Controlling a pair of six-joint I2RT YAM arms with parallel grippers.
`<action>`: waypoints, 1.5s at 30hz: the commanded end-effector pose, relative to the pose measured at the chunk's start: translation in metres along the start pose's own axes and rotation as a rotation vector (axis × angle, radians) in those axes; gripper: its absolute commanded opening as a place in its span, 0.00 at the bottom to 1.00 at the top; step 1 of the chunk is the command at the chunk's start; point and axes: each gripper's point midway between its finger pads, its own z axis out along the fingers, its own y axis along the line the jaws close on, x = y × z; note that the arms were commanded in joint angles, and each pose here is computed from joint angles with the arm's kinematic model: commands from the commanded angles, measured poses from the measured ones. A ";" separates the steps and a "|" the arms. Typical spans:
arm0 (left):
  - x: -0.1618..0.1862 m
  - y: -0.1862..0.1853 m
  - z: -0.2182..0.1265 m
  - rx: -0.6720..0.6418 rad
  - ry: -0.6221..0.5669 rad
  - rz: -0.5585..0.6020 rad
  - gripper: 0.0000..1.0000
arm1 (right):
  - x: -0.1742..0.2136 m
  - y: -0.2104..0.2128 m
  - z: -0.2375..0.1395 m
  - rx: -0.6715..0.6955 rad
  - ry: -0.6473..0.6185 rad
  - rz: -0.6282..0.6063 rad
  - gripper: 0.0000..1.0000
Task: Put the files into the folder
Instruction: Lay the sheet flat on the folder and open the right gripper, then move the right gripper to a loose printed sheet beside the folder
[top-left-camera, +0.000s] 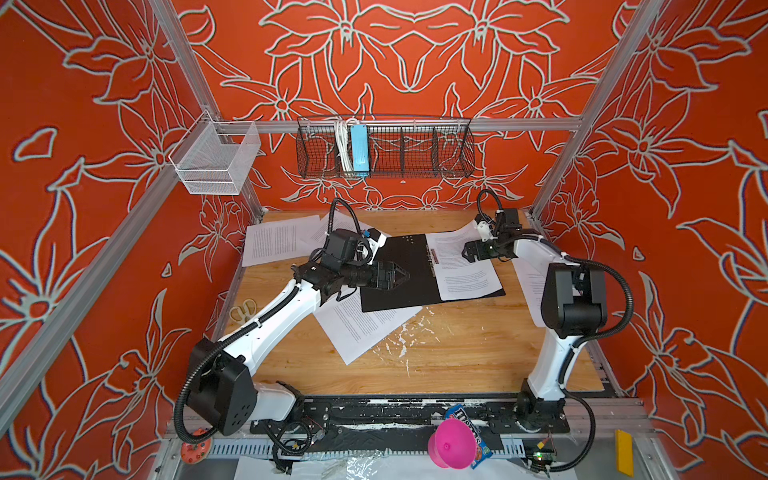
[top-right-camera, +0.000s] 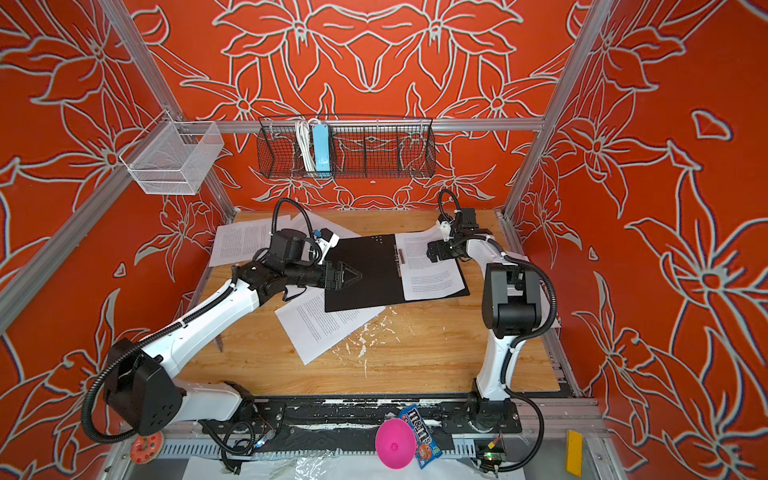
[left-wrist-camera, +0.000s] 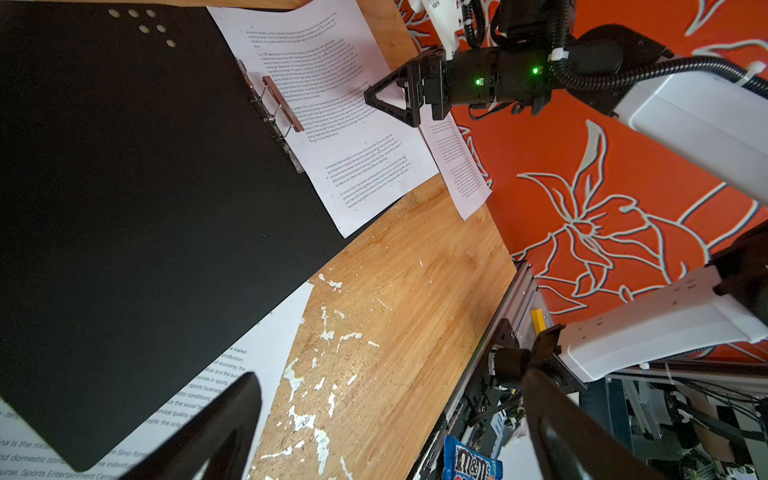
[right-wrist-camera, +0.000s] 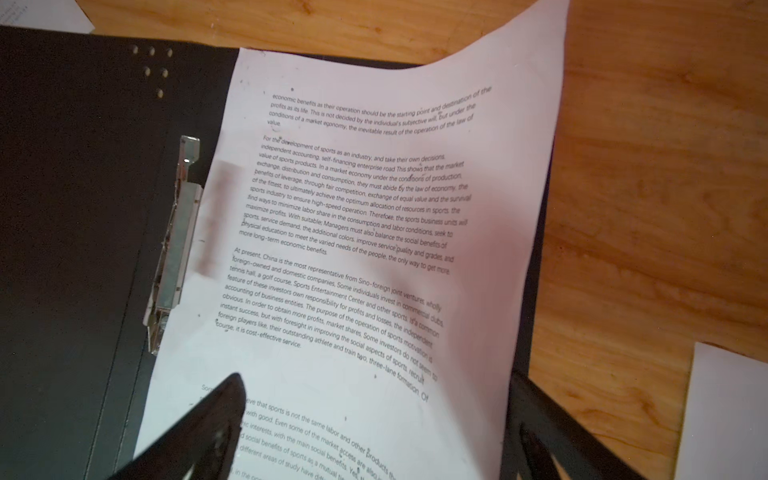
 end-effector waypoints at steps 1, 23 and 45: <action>-0.005 -0.004 -0.002 0.018 -0.010 0.006 0.98 | -0.004 -0.005 0.004 0.026 -0.001 0.001 0.97; -0.010 -0.009 -0.014 0.000 -0.048 0.009 0.98 | 0.011 -0.105 -0.083 0.320 -0.190 0.704 0.98; -0.012 -0.015 -0.020 -0.004 -0.039 -0.020 0.98 | 0.173 -0.151 -0.072 0.378 -0.107 1.226 0.98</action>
